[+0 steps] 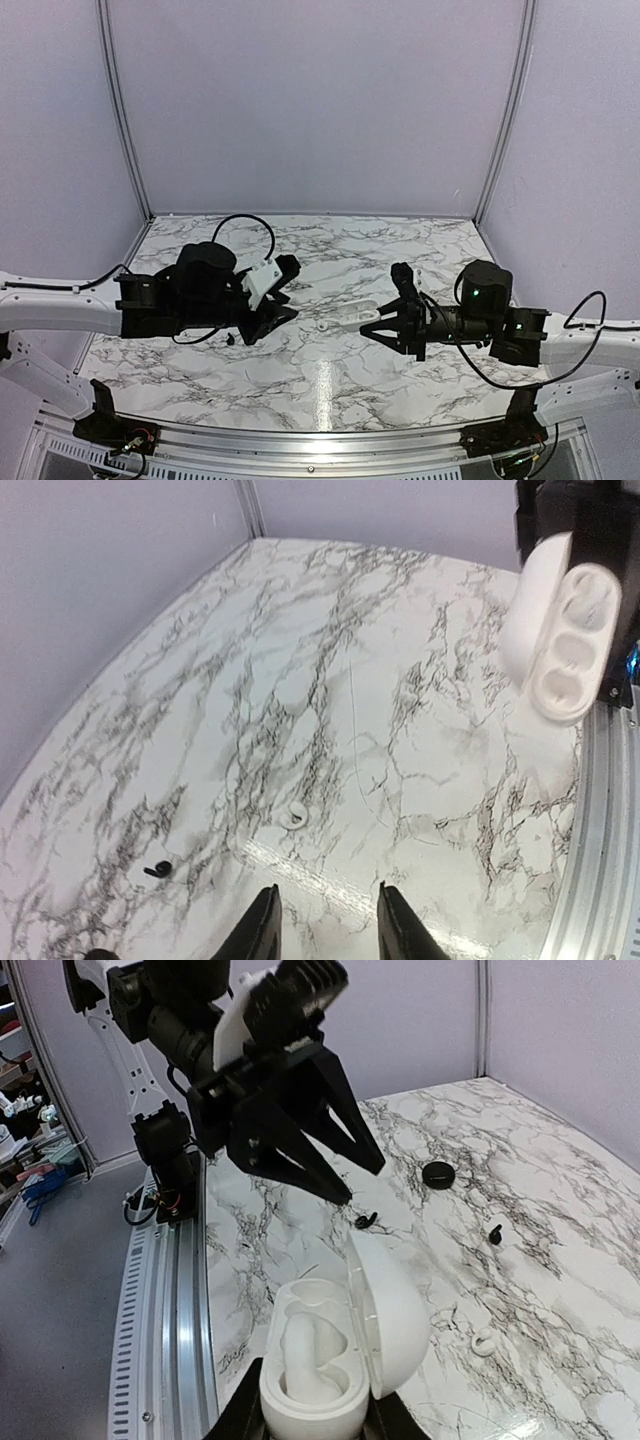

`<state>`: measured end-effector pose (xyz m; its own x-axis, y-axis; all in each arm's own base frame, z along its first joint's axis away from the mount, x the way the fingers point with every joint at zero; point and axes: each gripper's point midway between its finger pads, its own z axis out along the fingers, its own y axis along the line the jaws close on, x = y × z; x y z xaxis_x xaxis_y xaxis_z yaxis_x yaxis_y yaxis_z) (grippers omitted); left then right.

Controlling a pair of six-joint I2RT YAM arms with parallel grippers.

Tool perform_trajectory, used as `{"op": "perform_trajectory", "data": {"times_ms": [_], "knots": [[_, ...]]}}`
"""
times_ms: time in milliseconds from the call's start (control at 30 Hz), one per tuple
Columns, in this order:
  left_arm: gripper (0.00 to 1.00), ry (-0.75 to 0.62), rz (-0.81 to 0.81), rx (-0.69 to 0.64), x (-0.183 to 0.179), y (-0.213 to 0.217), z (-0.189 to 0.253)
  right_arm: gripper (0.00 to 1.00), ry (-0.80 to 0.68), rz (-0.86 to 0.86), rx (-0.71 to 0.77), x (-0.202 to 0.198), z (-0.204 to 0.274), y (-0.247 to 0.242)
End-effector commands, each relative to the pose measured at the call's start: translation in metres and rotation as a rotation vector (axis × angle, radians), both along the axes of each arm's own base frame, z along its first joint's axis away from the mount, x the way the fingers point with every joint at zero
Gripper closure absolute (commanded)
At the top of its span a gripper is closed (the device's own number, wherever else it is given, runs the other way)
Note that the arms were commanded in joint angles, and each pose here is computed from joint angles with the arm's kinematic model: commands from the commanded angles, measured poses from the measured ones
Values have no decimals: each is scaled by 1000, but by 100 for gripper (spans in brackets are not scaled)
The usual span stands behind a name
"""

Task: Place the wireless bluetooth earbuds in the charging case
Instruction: Move the left earbud to the center of the board.

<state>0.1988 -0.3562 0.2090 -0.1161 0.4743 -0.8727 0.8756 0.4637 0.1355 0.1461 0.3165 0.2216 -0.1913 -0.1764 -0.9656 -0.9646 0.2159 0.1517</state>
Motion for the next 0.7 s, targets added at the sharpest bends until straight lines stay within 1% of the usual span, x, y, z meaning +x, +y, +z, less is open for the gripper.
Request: {"op": "perform_trajectory", "data": {"times_ms": [0,100,200,267,400,667], "knots": [[69,117,25,-39,22,-17,-33,100,19,-67,53,12,12,-12],[71,219,84,-45,35,-26,-61,100,17,-98,48,17,12,-19],[71,280,81,-29,35,-36,-86,100,8,-102,47,16,11,-22],[70,269,68,11,36,-38,-99,100,7,-96,48,14,10,-23],[67,200,17,82,44,-43,-112,100,5,-88,50,12,8,-24],[59,248,5,72,76,-68,-127,100,-10,-59,68,5,13,-26]]}}
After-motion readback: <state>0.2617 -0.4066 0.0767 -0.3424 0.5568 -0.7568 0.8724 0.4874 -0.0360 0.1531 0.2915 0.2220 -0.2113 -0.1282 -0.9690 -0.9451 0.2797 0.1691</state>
